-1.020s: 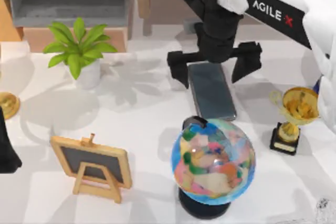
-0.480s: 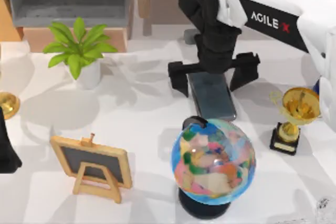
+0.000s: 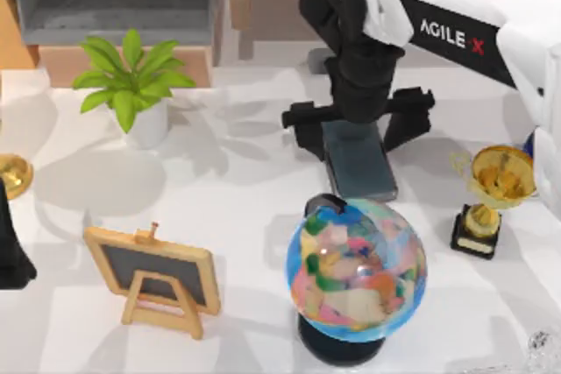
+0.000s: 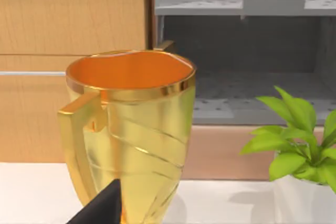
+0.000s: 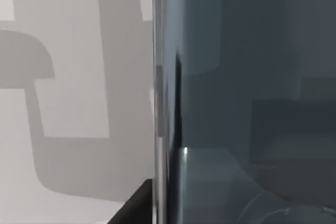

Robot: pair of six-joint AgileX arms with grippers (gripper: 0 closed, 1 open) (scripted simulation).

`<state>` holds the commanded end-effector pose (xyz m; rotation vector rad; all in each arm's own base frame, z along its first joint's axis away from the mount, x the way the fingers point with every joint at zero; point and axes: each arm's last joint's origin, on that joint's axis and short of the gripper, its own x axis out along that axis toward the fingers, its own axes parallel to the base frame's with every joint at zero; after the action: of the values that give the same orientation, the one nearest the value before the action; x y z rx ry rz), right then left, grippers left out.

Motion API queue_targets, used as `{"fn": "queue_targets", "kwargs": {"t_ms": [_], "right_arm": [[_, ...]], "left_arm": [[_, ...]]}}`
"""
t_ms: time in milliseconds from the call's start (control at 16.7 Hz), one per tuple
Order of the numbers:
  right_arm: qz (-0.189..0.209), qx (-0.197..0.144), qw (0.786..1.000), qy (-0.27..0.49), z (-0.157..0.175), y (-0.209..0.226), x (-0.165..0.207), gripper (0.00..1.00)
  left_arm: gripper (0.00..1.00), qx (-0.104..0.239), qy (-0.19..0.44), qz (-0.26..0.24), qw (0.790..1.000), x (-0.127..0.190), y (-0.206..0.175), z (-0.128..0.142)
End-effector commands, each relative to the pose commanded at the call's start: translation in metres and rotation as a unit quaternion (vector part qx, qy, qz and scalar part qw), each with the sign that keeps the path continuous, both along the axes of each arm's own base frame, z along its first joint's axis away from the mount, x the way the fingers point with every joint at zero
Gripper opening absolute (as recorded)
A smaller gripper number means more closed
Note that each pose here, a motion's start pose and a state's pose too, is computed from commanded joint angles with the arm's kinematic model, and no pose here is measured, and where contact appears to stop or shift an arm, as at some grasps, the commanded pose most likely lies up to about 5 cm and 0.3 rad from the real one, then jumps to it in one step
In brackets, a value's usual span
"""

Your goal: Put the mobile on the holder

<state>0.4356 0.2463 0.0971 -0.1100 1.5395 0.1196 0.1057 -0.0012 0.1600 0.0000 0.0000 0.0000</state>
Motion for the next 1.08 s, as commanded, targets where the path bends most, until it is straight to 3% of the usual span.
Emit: {"fn": "queue_targets", "kwargs": {"t_ms": [300,780,840,1080], "right_arm": [[0.000,0.000,1.000,0.000,0.000,0.000,0.000,0.02],[0.000,0.000,1.000,0.000,0.000,0.000,0.000,0.00],[0.002,0.000,1.000,-0.012,0.018,-0.001,-0.002,0.00],[0.003,-0.001,1.000,-0.010,0.030,-0.001,-0.002,0.00]], "left_arm": [[1.00,0.000,0.000,0.000,1.000,0.000,0.000,0.000],[1.00,0.000,0.000,0.000,1.000,0.000,0.000,0.000],[1.00,0.000,0.000,0.000,1.000,0.000,0.000,0.000],[1.00,0.000,0.000,0.000,1.000,0.000,0.000,0.000]]}}
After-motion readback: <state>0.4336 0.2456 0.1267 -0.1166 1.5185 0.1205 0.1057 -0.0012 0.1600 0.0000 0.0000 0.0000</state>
